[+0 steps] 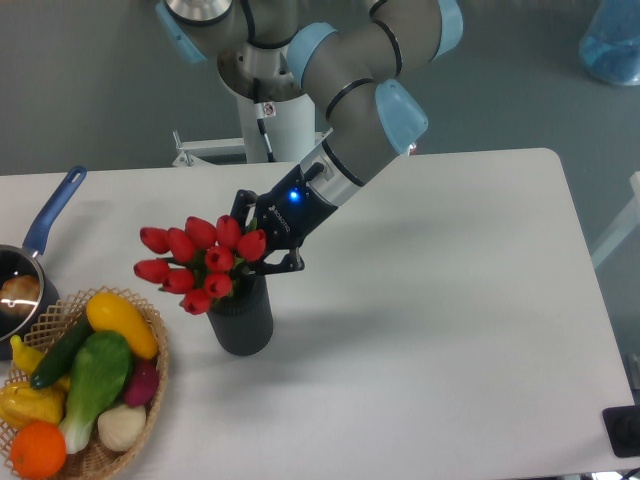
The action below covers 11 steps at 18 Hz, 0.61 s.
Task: Pick up the flowers from the vase
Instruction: 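Hold the tulip bunch and begin lifting it out of the vase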
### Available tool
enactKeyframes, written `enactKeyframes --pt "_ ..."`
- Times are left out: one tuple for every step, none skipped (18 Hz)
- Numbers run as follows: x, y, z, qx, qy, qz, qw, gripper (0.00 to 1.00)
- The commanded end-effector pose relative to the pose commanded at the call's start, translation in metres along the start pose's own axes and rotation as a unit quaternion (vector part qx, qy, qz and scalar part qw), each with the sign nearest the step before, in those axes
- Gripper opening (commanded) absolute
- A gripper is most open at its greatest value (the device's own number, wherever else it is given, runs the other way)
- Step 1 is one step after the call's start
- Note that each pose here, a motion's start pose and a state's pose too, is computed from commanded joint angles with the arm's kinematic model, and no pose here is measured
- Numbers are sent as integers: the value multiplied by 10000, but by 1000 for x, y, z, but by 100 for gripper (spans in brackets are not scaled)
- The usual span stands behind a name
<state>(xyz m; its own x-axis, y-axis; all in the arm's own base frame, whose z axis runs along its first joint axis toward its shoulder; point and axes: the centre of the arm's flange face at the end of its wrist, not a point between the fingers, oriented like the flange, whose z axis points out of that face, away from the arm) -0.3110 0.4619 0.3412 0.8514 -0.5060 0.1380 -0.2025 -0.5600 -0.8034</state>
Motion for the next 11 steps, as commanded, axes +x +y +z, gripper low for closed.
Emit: enactKeyframes --pt "-2 -1 -3 3 -26 2 10000 26" --pt "-2 -3 -3 26 -28 9 10000 26" --pt "-2 -4 -5 96 -38 17 9999 26" --pt "-1 -8 -6 204 -37 22 9998 26" --pt "-2 -9 -10 301 -73 21 9995 26" --pt "-3 -10 -13 351 -93 15 9993 26" --pt "-3 -11 -16 362 -122 32 9993 26" --pt "-3 -13 -19 373 -149 19 9992 26" --pt "-2 -18 -22 428 -169 43 9989 26" --pt "-3 -21 -24 491 -185 35 9986 26" --pt "-3 -23 -29 550 -224 29 9982 26"
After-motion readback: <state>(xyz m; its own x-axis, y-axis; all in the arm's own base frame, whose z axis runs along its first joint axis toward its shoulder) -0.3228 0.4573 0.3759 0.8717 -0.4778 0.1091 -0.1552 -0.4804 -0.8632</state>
